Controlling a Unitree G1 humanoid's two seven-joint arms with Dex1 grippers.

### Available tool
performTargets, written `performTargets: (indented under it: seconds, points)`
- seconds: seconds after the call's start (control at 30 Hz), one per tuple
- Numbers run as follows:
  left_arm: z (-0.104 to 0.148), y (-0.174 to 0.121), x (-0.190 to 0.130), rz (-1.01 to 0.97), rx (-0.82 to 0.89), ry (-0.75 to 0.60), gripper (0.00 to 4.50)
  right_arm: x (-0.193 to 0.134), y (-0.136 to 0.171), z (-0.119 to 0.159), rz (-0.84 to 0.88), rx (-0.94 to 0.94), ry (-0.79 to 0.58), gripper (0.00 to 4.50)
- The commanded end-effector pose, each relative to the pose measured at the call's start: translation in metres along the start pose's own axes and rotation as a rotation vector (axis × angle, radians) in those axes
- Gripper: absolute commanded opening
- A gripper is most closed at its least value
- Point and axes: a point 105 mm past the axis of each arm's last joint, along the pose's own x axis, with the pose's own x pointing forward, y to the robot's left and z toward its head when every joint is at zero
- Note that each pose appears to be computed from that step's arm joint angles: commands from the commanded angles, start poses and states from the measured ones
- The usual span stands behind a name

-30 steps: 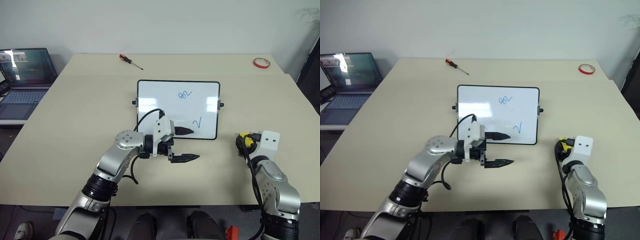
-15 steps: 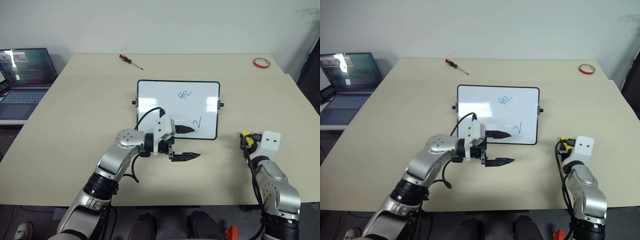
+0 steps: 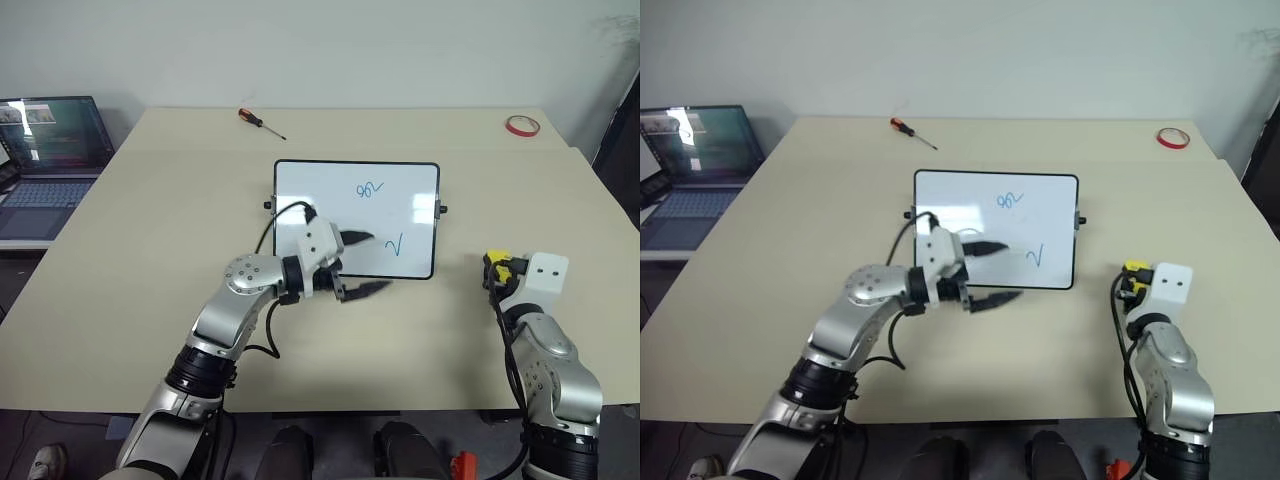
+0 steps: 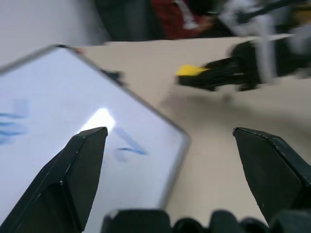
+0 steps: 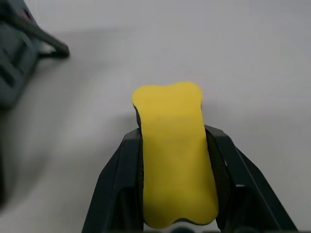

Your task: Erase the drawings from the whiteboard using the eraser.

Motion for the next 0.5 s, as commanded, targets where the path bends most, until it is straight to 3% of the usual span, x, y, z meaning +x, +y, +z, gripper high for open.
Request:
performTargets:
  seconds: [0.03,0.2,0.5]
  points:
    - [0.001,0.009,-0.005,0.114,0.058,-0.003,4.5,-0.003,0.016,0.028,0.062,-0.025,-0.135,1.31]
    - [-0.013,0.022,-0.011,0.317,0.084,0.048,4.5,0.008,0.046,0.041,0.153,-0.138,-0.212,1.31]
    - [-0.017,0.017,-0.004,0.36,0.065,0.044,4.5,0.047,0.118,0.077,0.334,-0.193,-0.379,1.31]
